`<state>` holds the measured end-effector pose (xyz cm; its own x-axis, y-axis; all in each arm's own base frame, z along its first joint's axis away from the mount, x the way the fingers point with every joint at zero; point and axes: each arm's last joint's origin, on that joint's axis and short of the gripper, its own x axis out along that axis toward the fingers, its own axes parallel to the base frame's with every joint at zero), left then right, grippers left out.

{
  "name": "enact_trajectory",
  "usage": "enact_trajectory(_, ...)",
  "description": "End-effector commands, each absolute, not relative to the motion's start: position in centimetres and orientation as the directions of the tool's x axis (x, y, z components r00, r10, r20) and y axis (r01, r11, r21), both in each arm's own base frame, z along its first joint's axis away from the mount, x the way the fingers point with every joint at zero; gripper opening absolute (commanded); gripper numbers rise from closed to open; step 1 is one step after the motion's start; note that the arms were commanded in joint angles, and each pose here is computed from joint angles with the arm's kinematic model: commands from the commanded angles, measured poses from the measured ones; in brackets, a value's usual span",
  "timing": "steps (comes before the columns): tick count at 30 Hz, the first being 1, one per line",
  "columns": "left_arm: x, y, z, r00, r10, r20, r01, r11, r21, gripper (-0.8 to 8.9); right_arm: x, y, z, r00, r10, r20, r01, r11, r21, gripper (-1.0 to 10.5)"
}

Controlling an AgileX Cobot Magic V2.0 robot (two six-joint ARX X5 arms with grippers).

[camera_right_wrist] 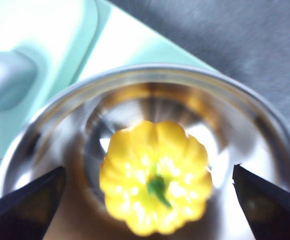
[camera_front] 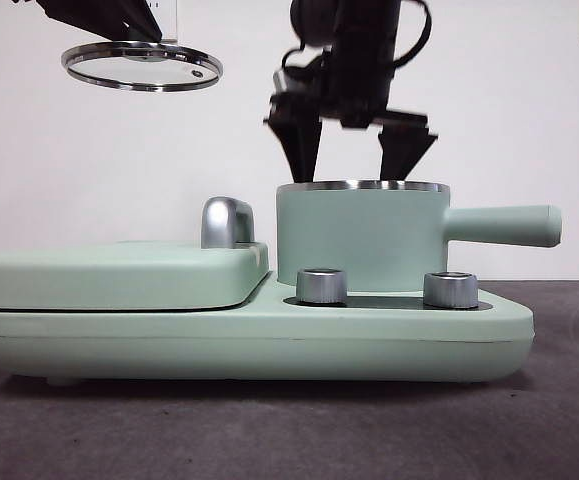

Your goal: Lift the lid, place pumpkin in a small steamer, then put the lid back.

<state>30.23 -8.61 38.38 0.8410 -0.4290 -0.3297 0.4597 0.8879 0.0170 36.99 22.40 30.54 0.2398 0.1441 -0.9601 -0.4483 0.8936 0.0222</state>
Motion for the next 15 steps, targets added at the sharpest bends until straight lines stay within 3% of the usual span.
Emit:
enact_trajectory(1, 30.0, -8.6, 39.6, 0.855, -0.436, -0.281, 0.461, 0.887, 0.024, 0.19, 35.0, 21.7, 33.4, 0.242, 0.150, -0.959, -0.438, 0.898, 0.030, 5.4)
enact_trajectory(8, 29.9, -8.9, 39.6, 0.850, -0.444, -0.284, 0.464, 0.886, 0.004, 0.19, 25.8, 16.1, 40.4, 0.340, 0.238, -0.910, -0.438, 0.896, 0.071, 5.4)
enact_trajectory(15, 29.7, -10.3, 39.3, 0.824, -0.482, -0.297, 0.505, 0.863, -0.001, 0.19, 16.2, 10.1, 42.4, 0.435, 0.290, -0.852, -0.444, 0.893, 0.077, 5.4)
